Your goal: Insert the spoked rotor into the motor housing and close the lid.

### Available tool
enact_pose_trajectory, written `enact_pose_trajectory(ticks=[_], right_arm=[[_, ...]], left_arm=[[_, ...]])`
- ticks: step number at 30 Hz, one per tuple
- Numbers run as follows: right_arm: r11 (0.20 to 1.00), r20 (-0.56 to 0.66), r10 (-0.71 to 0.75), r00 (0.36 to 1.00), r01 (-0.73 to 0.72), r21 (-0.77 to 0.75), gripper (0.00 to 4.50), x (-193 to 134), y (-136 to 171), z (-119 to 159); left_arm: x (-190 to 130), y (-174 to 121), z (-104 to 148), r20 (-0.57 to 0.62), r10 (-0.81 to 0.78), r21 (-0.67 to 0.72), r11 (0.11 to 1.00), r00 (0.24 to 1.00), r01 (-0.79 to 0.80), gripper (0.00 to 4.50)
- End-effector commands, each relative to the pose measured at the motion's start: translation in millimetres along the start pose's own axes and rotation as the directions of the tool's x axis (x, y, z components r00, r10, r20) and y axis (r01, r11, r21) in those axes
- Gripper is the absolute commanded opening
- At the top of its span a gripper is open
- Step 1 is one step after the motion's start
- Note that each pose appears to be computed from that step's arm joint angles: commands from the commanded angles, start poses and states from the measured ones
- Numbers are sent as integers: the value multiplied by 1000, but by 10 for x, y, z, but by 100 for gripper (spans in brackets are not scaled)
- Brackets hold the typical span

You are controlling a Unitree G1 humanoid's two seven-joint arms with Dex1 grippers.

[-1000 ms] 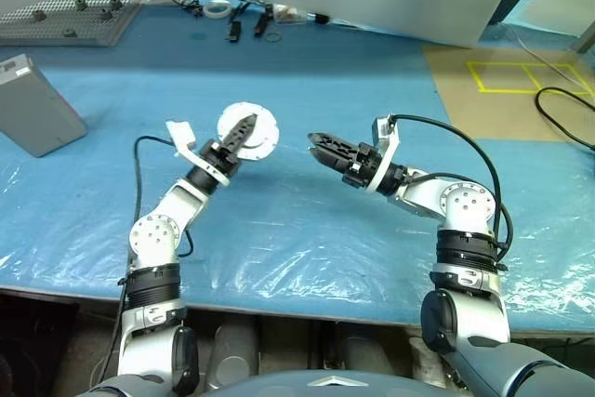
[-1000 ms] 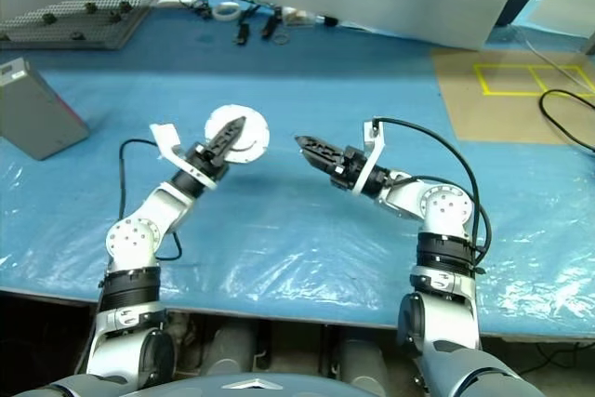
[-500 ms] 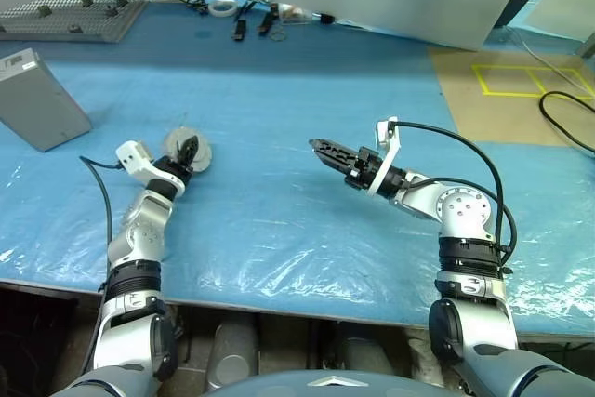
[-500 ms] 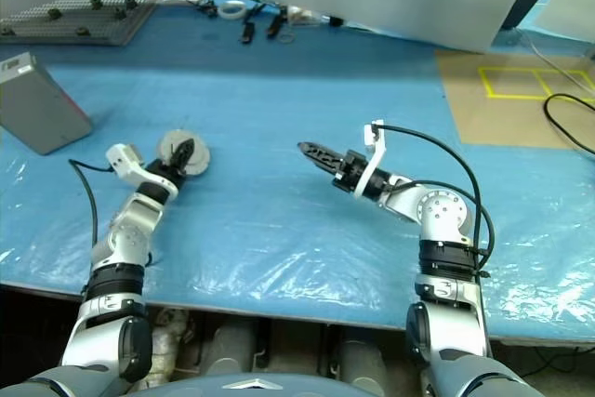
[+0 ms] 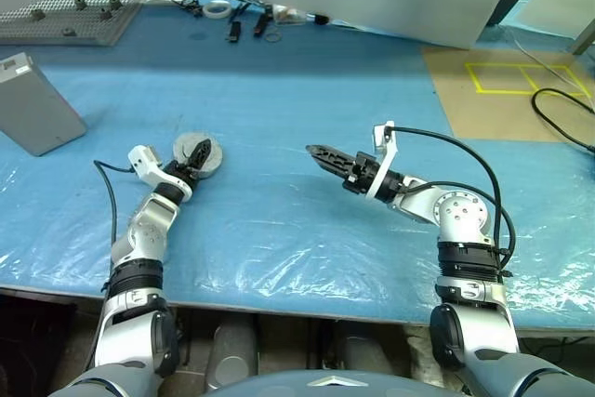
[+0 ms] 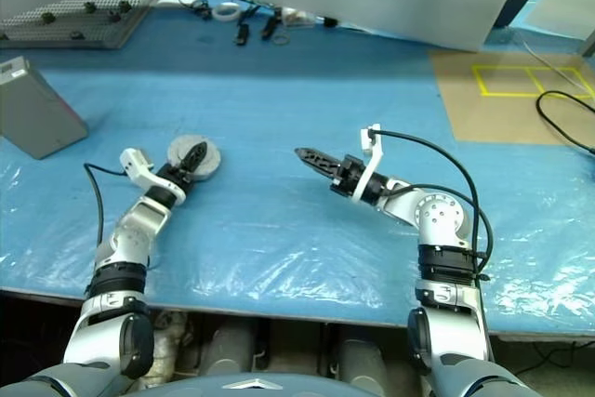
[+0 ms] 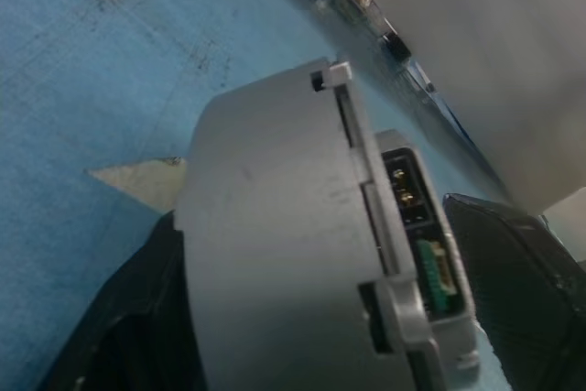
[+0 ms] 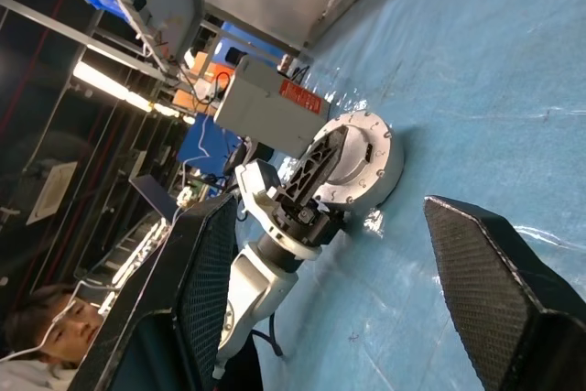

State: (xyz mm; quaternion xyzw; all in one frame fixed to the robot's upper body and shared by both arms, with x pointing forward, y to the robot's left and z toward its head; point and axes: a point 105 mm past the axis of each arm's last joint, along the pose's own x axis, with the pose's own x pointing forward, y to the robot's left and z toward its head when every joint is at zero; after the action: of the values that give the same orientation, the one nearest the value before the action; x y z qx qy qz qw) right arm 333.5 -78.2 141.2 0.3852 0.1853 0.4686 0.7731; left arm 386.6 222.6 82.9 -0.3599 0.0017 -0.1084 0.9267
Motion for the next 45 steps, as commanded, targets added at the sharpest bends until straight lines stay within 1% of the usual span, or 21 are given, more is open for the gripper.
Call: enact_pose_trajectory(ticks=[1,4,6,11,14,16,18,20,22,24,25,27,29,30,32,34,36,37,38,42,45], right_arm=[[999,16,35,999,-35,-41,340,-8,94,58],[999,19,34,999,-33,-42,340,-18,84,64],[999,21,34,999,-33,-44,340,-24,82,67],[999,24,25,999,-24,-36,340,-39,49,38],[999,19,23,1000,-23,-31,340,-29,36,7],[999,19,24,1000,-24,-30,340,-22,34,2],[999,20,26,999,-25,-32,340,-24,36,14],[998,17,29,999,-28,-48,340,-45,46,34],[996,-4,35,999,-35,-87,340,-78,67,32],[982,-60,32,998,-42,-182,340,-122,92,-23],[973,-85,28,996,-46,-227,340,-138,99,-48],[921,-144,2,990,-58,-386,340,-193,112,-86],[872,-178,-10,984,-79,-482,340,-237,126,-93],[850,-195,-17,981,-89,-519,340,-264,127,-95],[794,-217,-54,975,-89,-601,340,-310,88,-90],[764,-219,-75,973,-85,-640,340,-328,55,-88],[747,-196,-99,975,-57,-662,340,-338,-6,-77],[741,-189,-108,976,-48,-670,340,-340,-29,-78],[734,-183,-120,976,-37,-679,340,-346,-66,-97],[714,-185,-141,973,-29,-699,340,-357,-132,-193],[693,-188,-155,970,-29,-720,340,-377,-157,-241]], left_arm=[[-75,42,192,34,11,78,997,999,-14,437],[-259,-49,226,-25,-71,139,988,997,74,437],[-431,-4,223,-84,-74,170,982,994,87,437],[-892,467,317,-164,91,247,968,982,-49,437],[-1041,655,451,-156,169,283,952,973,-120,437],[-1038,628,561,-136,159,308,945,978,-111,437],[-967,476,673,-114,100,332,942,989,-57,437],[-861,212,697,-136,-6,378,924,991,57,437],[-775,-57,615,-198,-105,435,882,975,183,437],[-695,-412,442,-294,-226,482,804,929,348,437],[-669,-542,377,-326,-267,490,772,907,404,437],[-588,-838,210,-399,-364,507,677,842,533,437],[-547,-1013,82,-450,-422,504,608,787,614,437],[-540,-1045,48,-461,-434,501,593,774,631,437],[-480,-1191,-114,-501,-476,474,548,723,689,437],[-443,-1231,-253,-535,-483,458,524,694,718,437],[-432,-1144,-464,-585,-452,467,492,674,735,437],[-430,-1115,-528,-598,-444,468,482,667,740,437],[-404,-1065,-601,-600,-426,481,484,677,731,437],[-365,-948,-754,-596,-400,505,488,697,712,437],[-351,-978,-753,-582,-416,506,487,698,712,437]])
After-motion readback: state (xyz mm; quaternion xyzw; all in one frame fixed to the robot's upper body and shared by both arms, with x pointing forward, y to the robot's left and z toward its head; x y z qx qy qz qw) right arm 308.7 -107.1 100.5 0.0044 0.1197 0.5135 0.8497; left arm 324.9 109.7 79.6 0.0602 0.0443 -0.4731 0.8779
